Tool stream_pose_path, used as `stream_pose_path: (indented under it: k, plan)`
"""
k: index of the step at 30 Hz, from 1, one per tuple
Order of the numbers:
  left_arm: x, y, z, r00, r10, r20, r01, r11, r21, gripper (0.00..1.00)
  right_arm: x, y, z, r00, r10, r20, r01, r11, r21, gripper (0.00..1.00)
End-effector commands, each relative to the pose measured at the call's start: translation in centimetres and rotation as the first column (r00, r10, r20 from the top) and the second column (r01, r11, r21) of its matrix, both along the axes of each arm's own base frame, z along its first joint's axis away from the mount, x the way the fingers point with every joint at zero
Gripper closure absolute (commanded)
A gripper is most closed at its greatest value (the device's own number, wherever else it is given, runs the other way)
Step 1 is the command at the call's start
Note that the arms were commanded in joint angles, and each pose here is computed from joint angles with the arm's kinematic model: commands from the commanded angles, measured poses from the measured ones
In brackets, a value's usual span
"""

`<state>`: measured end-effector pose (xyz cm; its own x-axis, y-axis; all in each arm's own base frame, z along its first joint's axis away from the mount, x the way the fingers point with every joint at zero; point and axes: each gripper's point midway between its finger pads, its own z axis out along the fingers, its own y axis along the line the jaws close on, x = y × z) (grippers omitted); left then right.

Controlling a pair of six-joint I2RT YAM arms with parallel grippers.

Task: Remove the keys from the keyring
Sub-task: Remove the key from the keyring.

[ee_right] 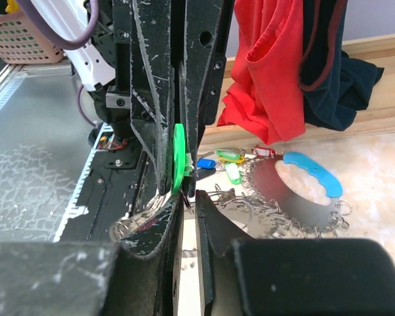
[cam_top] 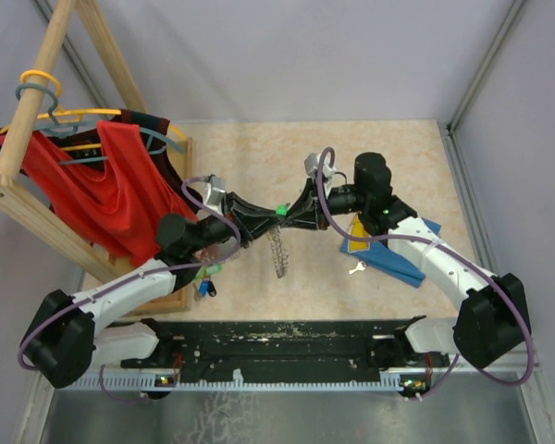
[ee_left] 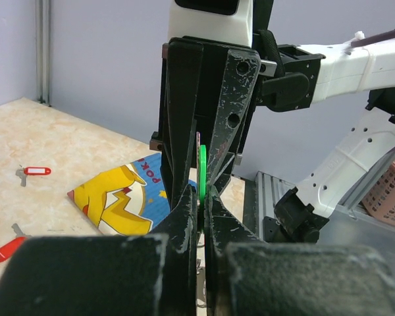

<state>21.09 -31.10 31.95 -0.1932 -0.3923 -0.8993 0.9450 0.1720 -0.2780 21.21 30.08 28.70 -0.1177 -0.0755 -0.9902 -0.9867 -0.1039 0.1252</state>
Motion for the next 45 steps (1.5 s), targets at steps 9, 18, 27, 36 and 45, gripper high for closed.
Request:
stream_pose_path:
  k: [9,18,27,36,45]
  plan:
    - [-0.8,0.3,3.8,0.998,-0.015,0.068,0.022,0.996,-0.089,1.00,-1.1,0.1,1.3,0.994,0.049,0.100,-0.053,0.998,0.039,0.81]
    - [-0.9,0.3,4.1,0.997,-0.017,0.070,0.023,0.995,-0.095,1.00,-1.2,0.1,1.3,0.992,0.055,0.117,-0.059,0.998,0.028,1.00]
    - [-0.6,1.1,4.0,0.995,0.046,0.090,-0.039,0.995,-0.087,1.00,-1.8,-0.1,1.9,0.991,0.082,0.104,-0.085,0.996,0.030,1.00]
    - [-0.9,2.5,1.9,0.983,0.119,0.139,-0.112,0.992,-0.056,1.00,-2.7,-0.8,3.3,0.989,0.134,0.066,-0.139,0.987,0.079,1.00]
    - [-2.1,3.3,1.3,0.961,0.129,0.245,-0.106,0.989,-0.105,1.00,-4.3,-1.1,4.2,0.980,0.200,0.021,-0.201,0.969,0.141,1.00]
